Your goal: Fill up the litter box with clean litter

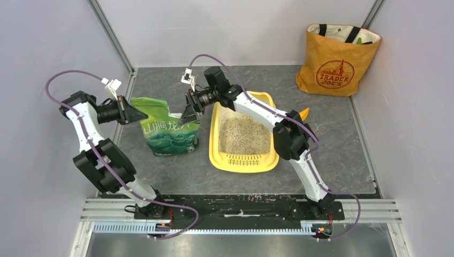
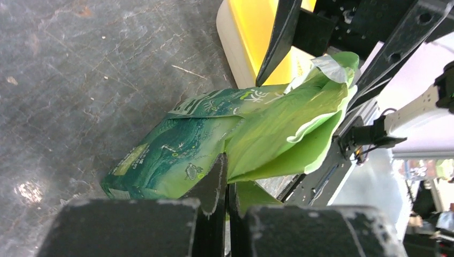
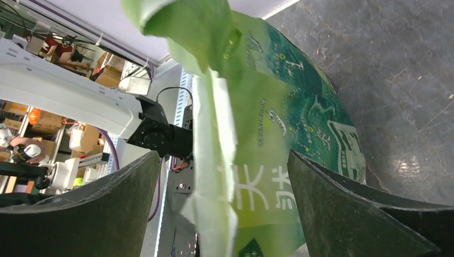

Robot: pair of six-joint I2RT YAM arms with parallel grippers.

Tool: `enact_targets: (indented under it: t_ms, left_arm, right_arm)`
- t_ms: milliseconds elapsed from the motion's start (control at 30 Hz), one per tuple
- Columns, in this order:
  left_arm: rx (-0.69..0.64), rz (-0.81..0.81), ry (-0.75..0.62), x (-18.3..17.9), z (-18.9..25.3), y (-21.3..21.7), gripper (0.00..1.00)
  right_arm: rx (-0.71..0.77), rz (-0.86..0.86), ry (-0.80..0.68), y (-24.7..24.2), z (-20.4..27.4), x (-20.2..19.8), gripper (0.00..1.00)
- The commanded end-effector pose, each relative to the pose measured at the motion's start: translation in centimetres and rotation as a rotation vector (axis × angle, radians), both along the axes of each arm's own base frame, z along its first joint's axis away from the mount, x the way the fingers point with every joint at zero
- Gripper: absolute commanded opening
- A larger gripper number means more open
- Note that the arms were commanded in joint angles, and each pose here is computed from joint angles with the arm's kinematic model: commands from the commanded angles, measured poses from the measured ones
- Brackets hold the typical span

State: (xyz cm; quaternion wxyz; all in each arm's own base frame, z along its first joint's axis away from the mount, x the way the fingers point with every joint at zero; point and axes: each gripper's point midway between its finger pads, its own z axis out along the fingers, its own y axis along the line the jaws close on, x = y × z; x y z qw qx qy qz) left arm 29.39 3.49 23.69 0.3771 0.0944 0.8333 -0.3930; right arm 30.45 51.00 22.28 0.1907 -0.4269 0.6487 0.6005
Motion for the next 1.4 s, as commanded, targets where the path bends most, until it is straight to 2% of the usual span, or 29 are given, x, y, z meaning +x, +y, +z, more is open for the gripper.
enact_targets:
  t_ms: [0,33,67,100,133,167,200,267,300,333,533,567,600,633,700,800,833,933,1033,1133,1300,1333,1367]
  left_arm:
    - [0.011,0.067,0.076,0.0,-0.5,0.4,0.02]
    - [-0.015,0.02,0.049,-0.7,0.1,-0.4,0.04]
    - [-0.023,-0.025,0.0,-1.1,0.7,-1.0,0.1]
    - [-0.037,-0.048,-0.016,-1.5,1.1,-1.5,0.17]
    - [-0.041,-0.064,-0.036,-1.5,1.4,-1.6,0.27]
    - [-0.036,-0.081,-0.051,-1.7,1.5,-1.7,0.37]
    - [-0.028,-0.09,-0.062,-1.7,1.3,-1.7,0.5]
    - [-0.025,-0.108,-0.099,-1.8,0.9,-1.9,0.73]
    - [-0.031,-0.116,-0.119,-1.7,0.8,-2.1,0.81]
    - [-0.043,-0.112,-0.133,-1.6,0.7,-2.2,0.84]
    - [-0.089,-0.148,-0.128,-0.2,0.8,-3.5,0.86]
    - [-0.096,-0.149,-0.111,-0.1,0.6,-3.7,0.86]
    - [-0.107,-0.138,-0.08,0.2,0.3,-3.8,0.8]
    - [-0.119,-0.113,-0.04,0.5,0.0,-3.6,0.69]
    - [-0.109,-0.091,0.02,0.8,-0.4,-3.2,0.37]
    - [-0.08,-0.046,0.151,0.6,-1.3,-2.4,0.16]
    - [-0.073,-0.029,0.193,0.5,-1.6,-2.1,0.04]
    - [-0.122,-0.035,0.299,-0.2,-1.3,-2.3,0.02]
    - [-0.189,-0.025,0.391,-0.5,-1.4,-2.7,0.02]
    - [-0.174,-0.009,0.417,-0.6,-2.0,-2.6,0.02]
    - [-0.135,0.022,0.412,-0.4,-1.9,-2.1,0.02]
    - [-0.127,0.025,0.41,-0.4,-1.8,-2.0,0.03]
    - [-0.115,0.025,0.407,-0.4,-1.9,-1.9,0.04]
  right_arm:
    - [0.038,0.025,0.0,0.7,1.3,-0.5,0.97]
    - [0.044,0.025,-0.01,1.0,1.4,-0.5,0.97]
    - [0.047,0.026,-0.017,1.4,1.3,-0.6,0.9]
    - [0.052,0.027,-0.023,1.6,1.3,-0.6,0.79]
    - [0.055,0.021,-0.029,1.8,1.3,-0.5,0.57]
    - [0.053,0.014,-0.032,1.8,1.2,-0.3,0.39]
    - [0.051,0.011,-0.038,1.7,1.0,-0.3,0.25]
    - [0.05,0.011,-0.059,1.4,0.7,-0.3,0.07]
    - [0.055,0.02,-0.07,1.2,0.9,-0.5,0.03]
    - [0.057,0.028,-0.075,1.2,0.8,-0.7,0.02]
    - [0.082,0.078,-0.085,0.9,1.3,-1.4,0.0]
    - [0.082,0.085,-0.081,0.8,1.2,-1.6,0.01]
    - [0.084,0.093,-0.081,0.8,1.2,-1.7,0.01]
    - [0.082,0.098,-0.08,0.6,1.2,-1.8,0.01]
    - [0.076,0.095,-0.078,0.2,1.0,-1.7,0.0]
    - [0.064,0.08,-0.065,-0.5,0.7,-1.0,0.0]
    - [0.06,0.07,-0.06,-0.9,0.5,-0.6,0.0]
    - [0.044,0.049,-0.049,-1.5,0.2,0.2,0.0]
    - [0.048,0.036,-0.017,-1.1,0.9,0.4,0.33]
    - [0.09,0.018,0.053,-0.2,2.3,0.6,0.45]
    - [0.122,0.024,0.127,0.7,2.8,0.4,0.44]
    - [0.124,0.024,0.138,0.8,2.9,0.4,0.4]
    - [0.12,0.024,0.147,0.9,2.7,0.3,0.3]
